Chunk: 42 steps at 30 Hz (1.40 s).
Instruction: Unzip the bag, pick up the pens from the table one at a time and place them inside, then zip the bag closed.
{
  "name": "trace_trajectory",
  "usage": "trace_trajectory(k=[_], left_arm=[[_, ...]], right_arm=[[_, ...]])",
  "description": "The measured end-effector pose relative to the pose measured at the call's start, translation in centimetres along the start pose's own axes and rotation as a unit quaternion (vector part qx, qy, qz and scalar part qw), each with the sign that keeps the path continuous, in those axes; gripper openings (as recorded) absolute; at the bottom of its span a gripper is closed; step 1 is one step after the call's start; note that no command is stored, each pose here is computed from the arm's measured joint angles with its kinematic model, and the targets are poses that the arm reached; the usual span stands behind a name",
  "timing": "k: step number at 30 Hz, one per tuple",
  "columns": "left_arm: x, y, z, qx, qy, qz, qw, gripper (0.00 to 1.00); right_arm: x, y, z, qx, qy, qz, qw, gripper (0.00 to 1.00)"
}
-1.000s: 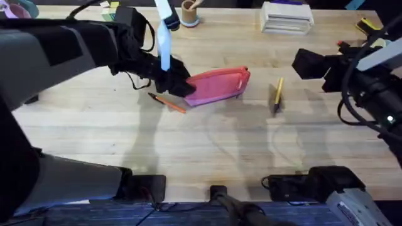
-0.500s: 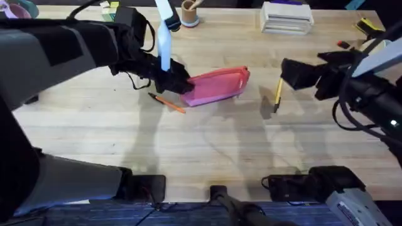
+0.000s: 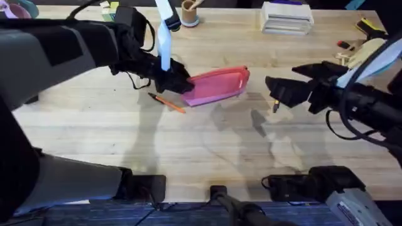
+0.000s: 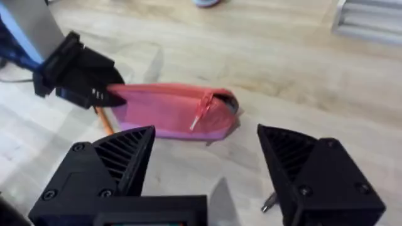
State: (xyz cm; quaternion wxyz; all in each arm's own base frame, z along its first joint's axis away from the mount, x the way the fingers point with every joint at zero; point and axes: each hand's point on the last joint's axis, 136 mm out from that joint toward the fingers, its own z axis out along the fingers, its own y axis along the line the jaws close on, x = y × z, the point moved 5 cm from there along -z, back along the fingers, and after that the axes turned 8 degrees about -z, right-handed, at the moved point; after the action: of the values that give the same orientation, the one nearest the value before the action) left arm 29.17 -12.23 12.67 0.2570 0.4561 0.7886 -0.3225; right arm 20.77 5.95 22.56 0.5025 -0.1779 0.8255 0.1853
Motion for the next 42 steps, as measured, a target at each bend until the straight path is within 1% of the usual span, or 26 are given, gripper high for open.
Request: trace_trajectory(k=[5, 15, 25, 30, 32, 38, 42], left_arm=[[0.0, 0.0, 0.0, 0.000, 0.000, 0.000, 1.000, 0.044], [0.0, 0.0, 0.0, 0.000, 0.000, 0.000, 1.000, 0.044], [0.0, 0.0, 0.0, 0.000, 0.000, 0.000, 1.000, 0.044], [0.0, 0.0, 0.0, 0.000, 0.000, 0.000, 1.000, 0.044], [0.0, 0.0, 0.0, 0.000, 0.000, 0.000, 1.000, 0.044], [0.0, 0.0, 0.0, 0.000, 0.000, 0.000, 1.000, 0.044], [0.0, 0.0, 0.0, 0.000, 0.000, 0.000, 1.000, 0.044]], right_arm=[[0.8, 0.1, 0.0, -0.004, 0.020, 0.011, 1.000, 0.997], [0.8, 0.2, 0.0, -0.006, 0.020, 0.012, 1.000, 0.997], [0.9, 0.2, 0.1, -0.007, 0.024, 0.037, 0.999, 0.997], [1.5, -0.2, 0.8, -0.009, 0.044, 0.060, 0.997, 0.997], [2.1, -0.6, 1.7, -0.010, 0.066, 0.087, 0.994, 0.997], [1.8, -1.2, 2.8, -0.008, 0.063, 0.113, 0.992, 0.997], [1.8, -1.3, 3.6, -0.013, 0.067, 0.119, 0.991, 0.997]])
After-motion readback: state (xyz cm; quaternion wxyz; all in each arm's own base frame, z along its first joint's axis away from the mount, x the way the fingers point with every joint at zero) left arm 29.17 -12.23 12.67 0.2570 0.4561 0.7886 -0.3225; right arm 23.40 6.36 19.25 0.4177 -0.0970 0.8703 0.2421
